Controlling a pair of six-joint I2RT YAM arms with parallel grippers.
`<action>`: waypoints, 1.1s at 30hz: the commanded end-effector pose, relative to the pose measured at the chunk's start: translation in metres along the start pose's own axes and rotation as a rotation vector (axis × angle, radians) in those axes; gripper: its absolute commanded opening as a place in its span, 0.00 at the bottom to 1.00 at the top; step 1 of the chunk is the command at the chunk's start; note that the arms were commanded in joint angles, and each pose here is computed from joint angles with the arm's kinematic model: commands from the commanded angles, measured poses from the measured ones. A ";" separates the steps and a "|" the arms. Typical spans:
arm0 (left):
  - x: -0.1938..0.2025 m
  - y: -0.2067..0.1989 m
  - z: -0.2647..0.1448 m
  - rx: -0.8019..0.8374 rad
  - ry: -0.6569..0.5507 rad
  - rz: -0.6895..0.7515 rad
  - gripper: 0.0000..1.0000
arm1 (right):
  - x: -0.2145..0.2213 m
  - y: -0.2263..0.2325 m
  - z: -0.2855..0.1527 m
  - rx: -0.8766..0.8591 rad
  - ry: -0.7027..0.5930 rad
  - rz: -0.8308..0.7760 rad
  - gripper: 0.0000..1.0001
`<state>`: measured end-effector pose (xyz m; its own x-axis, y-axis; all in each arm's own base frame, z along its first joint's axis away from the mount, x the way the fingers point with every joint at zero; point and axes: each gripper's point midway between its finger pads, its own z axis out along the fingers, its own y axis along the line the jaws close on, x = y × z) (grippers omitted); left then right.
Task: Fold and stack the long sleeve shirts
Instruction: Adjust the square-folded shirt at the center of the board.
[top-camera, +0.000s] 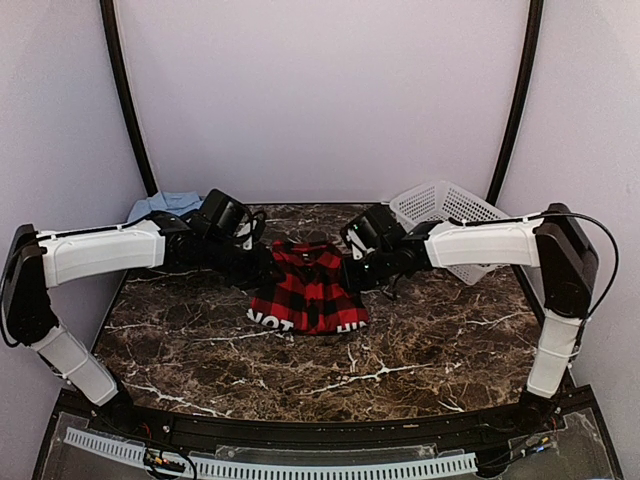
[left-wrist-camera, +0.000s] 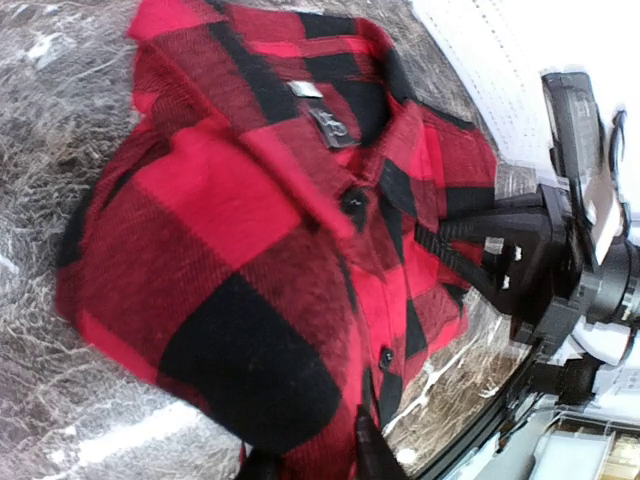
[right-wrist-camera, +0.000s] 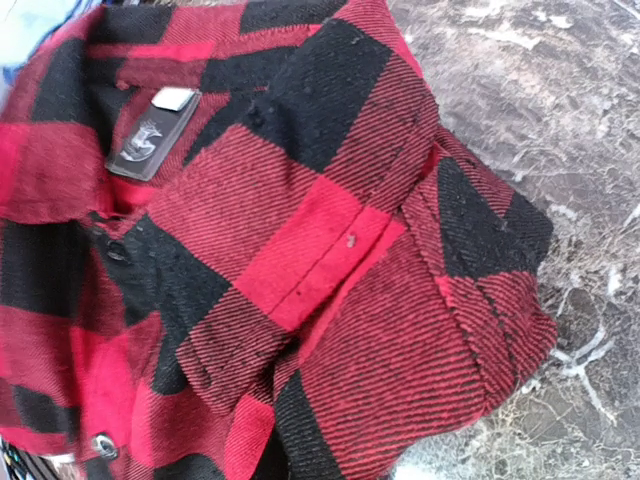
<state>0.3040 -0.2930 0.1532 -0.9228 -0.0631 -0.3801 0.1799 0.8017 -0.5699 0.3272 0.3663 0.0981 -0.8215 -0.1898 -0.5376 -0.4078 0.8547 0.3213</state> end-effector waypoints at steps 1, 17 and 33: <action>0.028 0.039 0.009 -0.150 0.047 -0.086 0.43 | 0.020 -0.023 0.000 -0.005 0.060 -0.007 0.07; -0.007 0.085 0.029 -0.184 0.036 -0.103 0.37 | -0.007 -0.031 -0.030 0.088 -0.063 -0.033 0.52; -0.018 0.065 0.054 -0.094 0.066 -0.089 0.28 | 0.008 -0.071 0.062 0.143 0.047 0.039 0.37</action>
<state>0.3470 -0.2645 0.0706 -0.9593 -0.1189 -0.2561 0.0308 0.8576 -0.5134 0.3579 0.3448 0.0387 -0.8386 -0.2207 -0.4981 -0.3663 0.9052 0.2155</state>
